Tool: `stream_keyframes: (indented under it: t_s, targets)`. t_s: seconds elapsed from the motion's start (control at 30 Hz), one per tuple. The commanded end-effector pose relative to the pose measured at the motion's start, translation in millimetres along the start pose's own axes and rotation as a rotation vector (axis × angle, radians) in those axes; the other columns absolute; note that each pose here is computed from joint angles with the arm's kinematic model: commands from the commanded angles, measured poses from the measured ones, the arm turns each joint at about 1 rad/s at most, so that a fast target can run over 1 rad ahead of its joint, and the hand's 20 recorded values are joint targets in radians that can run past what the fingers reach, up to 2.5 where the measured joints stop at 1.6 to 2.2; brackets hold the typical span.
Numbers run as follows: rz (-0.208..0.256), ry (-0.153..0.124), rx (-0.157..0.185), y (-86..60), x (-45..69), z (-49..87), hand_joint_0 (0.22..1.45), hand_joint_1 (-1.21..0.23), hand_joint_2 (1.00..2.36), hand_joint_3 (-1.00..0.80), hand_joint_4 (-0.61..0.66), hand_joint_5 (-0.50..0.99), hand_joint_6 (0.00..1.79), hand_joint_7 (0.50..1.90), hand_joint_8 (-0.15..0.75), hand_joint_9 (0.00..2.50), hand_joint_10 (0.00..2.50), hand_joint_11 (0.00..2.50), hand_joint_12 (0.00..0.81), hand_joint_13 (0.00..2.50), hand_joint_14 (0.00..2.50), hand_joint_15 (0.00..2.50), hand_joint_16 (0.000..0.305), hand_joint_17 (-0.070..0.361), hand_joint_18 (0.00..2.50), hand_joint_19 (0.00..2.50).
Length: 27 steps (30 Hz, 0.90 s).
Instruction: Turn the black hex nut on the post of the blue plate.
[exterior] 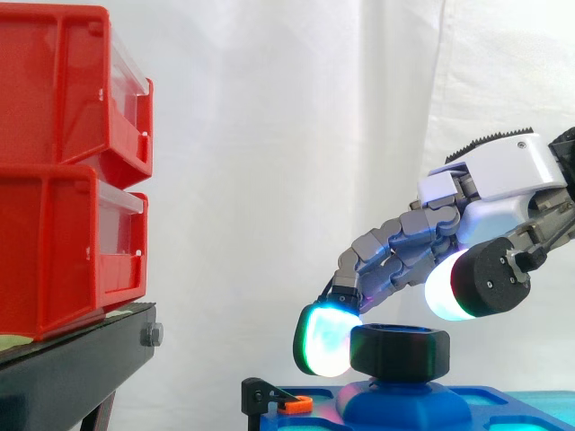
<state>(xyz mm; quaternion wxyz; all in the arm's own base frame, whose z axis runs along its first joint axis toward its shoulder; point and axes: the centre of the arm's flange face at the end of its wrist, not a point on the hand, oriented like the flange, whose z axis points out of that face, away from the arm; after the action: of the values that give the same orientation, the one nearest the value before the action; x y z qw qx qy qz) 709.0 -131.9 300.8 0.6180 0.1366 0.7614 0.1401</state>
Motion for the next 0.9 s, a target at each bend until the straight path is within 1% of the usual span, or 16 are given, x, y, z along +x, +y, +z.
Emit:
stream_keyframes:
  t_s: [0.0, 0.1, 0.27, 0.3, 0.33, 0.37, 0.4, 0.43, 0.53, 0.6, 0.67, 0.7, 0.87]
  targets:
    - [-0.007, -0.004, 0.008, -6.7, -2.6, -1.8, 0.48, -0.47, 1.0, -0.5, 0.21, -0.19, 0.5, 0.8, 0.255, 0.33, 0.0, 0.0, 0.376, 0.07, 0.0, 0.0, 0.058, 0.131, 0.0, 0.08]
    - [-0.008, -0.001, 0.005, -15.2, -5.2, -4.0, 0.48, -0.47, 1.0, -0.5, 0.21, -0.19, 0.5, 0.8, 0.255, 0.33, 0.0, 0.0, 0.376, 0.06, 0.0, 0.0, 0.058, 0.131, 0.0, 0.09]
    - [-0.007, -0.007, 0.002, -17.3, -9.4, -5.0, 0.48, -0.47, 1.0, -0.5, 0.21, -0.19, 0.5, 0.8, 0.256, 0.33, 0.0, 0.0, 0.376, 0.07, 0.0, 0.0, 0.058, 0.131, 0.0, 0.08]
    - [-0.008, -0.012, -0.001, -15.8, -13.3, -4.4, 0.48, -0.47, 1.0, -0.5, 0.21, -0.19, 0.5, 0.8, 0.256, 0.33, 0.0, 0.0, 0.376, 0.07, 0.0, 0.0, 0.058, 0.131, 0.0, 0.09]
    - [-0.008, -0.012, -0.001, -15.7, -13.7, -3.8, 0.48, -0.47, 1.0, -0.5, 0.21, -0.19, 0.5, 0.8, 0.256, 0.33, 0.0, 0.0, 0.376, 0.07, 0.0, 0.0, 0.058, 0.131, 0.0, 0.09]
    - [-0.008, -0.016, -0.002, -14.3, -17.1, -3.9, 0.48, -0.47, 1.0, -0.5, 0.21, -0.19, 0.5, 0.8, 0.256, 0.33, 0.0, 0.0, 0.376, 0.07, 0.0, 0.0, 0.058, 0.131, 0.0, 0.09]
    - [-0.008, -0.016, -0.004, -12.8, -17.9, -3.6, 0.48, -0.47, 1.0, -0.5, 0.21, -0.19, 0.5, 0.8, 0.256, 0.33, 0.0, 0.0, 0.376, 0.07, 0.0, 0.0, 0.058, 0.131, 0.0, 0.09]
    - [-0.01, -0.023, -0.01, -9.2, -21.4, -2.2, 0.48, -0.47, 1.0, -0.5, 0.21, -0.19, 0.5, 0.8, 0.255, 0.33, 0.0, 0.0, 0.375, 0.07, 0.0, 0.0, 0.058, 0.131, 0.0, 0.09]
    - [-0.011, -0.038, -0.014, -4.6, -28.4, -0.3, 0.48, -0.47, 1.0, -0.5, 0.21, -0.19, 0.5, 0.8, 0.254, 0.33, 0.0, 0.0, 0.375, 0.07, 0.0, 0.0, 0.058, 0.131, 0.0, 0.09]
    - [-0.011, -0.042, -0.019, -1.4, -30.5, 0.8, 0.48, -0.47, 1.0, -0.5, 0.21, -0.19, 0.5, 0.79, 0.255, 0.33, 0.0, 0.0, 0.375, 0.07, 0.0, 0.0, 0.058, 0.131, 0.0, 0.09]
    - [-0.011, -0.053, -0.027, 3.1, -33.4, 2.6, 0.48, -0.47, 1.0, -0.5, 0.21, -0.19, 0.5, 0.8, 0.255, 0.33, 0.0, 0.0, 0.375, 0.07, 0.0, 0.0, 0.058, 0.131, 0.0, 0.08]
    - [-0.011, -0.054, -0.027, 4.0, -33.3, 3.0, 0.48, -0.47, 1.0, -0.5, 0.21, -0.19, 0.5, 0.8, 0.255, 0.33, 0.0, 0.0, 0.375, 0.07, 0.0, 0.0, 0.058, 0.131, 0.0, 0.09]
    - [-0.002, -0.062, -0.031, 20.8, -27.3, 9.2, 0.48, -0.47, 1.0, -0.5, 0.21, -0.19, 0.5, 0.8, 0.255, 0.33, 0.0, 0.0, 0.375, 0.07, 0.0, 0.0, 0.058, 0.13, 0.0, 0.09]
